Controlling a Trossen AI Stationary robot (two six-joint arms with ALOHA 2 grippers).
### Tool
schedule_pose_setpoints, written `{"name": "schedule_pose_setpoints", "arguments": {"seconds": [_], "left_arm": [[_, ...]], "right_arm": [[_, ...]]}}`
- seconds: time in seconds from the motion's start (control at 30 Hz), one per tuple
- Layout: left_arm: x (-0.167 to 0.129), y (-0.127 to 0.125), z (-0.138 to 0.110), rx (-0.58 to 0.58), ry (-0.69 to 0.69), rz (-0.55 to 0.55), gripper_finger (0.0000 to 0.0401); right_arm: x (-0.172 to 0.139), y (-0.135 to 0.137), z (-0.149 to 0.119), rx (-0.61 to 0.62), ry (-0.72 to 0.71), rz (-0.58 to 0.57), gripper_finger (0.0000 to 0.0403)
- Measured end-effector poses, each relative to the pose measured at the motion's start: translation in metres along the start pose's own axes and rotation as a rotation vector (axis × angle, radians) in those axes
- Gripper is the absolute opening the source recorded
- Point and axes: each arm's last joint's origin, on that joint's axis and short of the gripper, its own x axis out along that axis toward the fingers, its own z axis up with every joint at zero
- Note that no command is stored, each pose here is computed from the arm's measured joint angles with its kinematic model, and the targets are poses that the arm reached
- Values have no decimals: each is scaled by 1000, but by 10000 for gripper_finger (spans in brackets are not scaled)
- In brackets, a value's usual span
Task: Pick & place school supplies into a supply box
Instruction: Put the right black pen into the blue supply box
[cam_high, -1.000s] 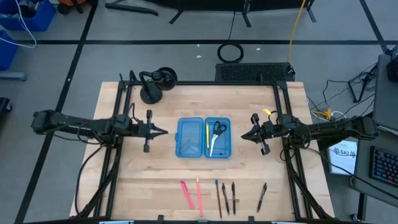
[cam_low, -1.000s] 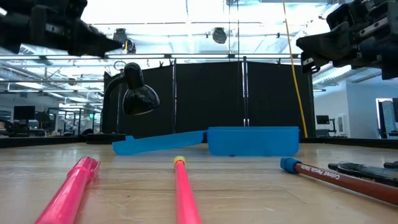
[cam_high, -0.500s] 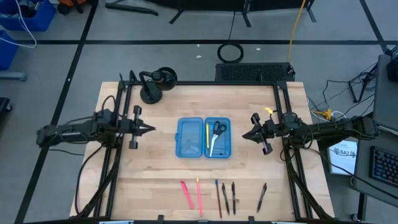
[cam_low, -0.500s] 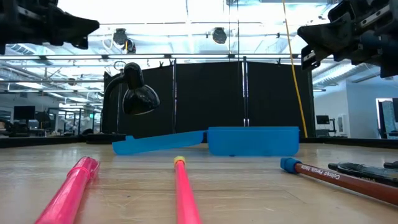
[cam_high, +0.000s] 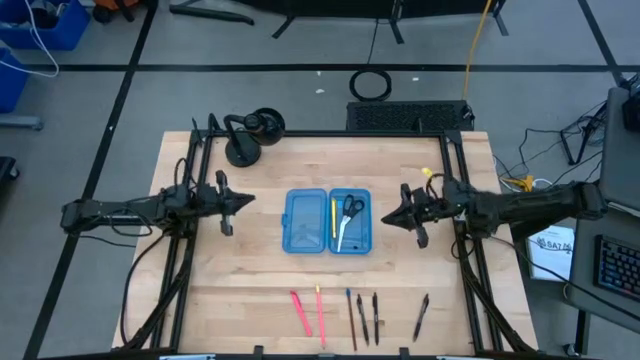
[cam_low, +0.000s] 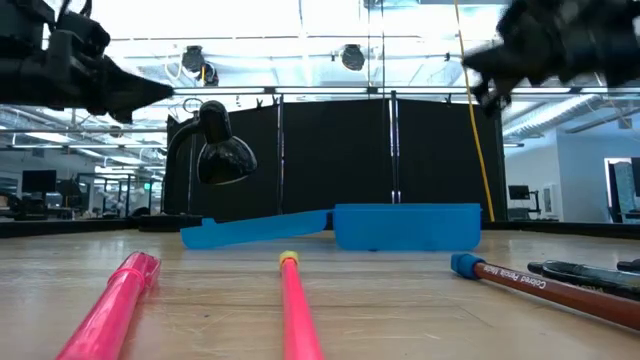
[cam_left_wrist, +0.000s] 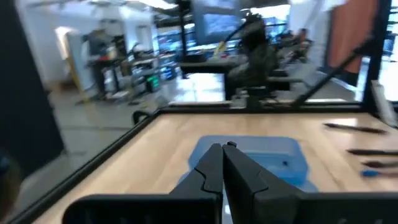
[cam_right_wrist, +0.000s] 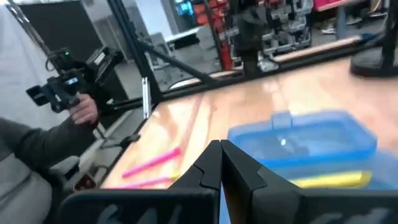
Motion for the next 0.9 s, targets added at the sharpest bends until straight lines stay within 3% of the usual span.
{"name": "schedule_pose_setpoints", "arguments": {"seconds": [0.13,0.27,0.43,0.63,0.9], "left_arm": [[2,1,-3,-36,36,46,23],[4,1,-7,-85,70,80,25],[6,3,-15,-121,154,151,25],[10,6,-22,-161,197,314,26],[10,7,-24,-167,213,367,26]], "right_arm": [[10,31,47,23,195,-139,0],[17,75,92,49,285,-270,0],[41,124,112,126,438,-409,0],[68,167,100,289,673,-530,0],[87,221,27,706,943,-696,0]]}}
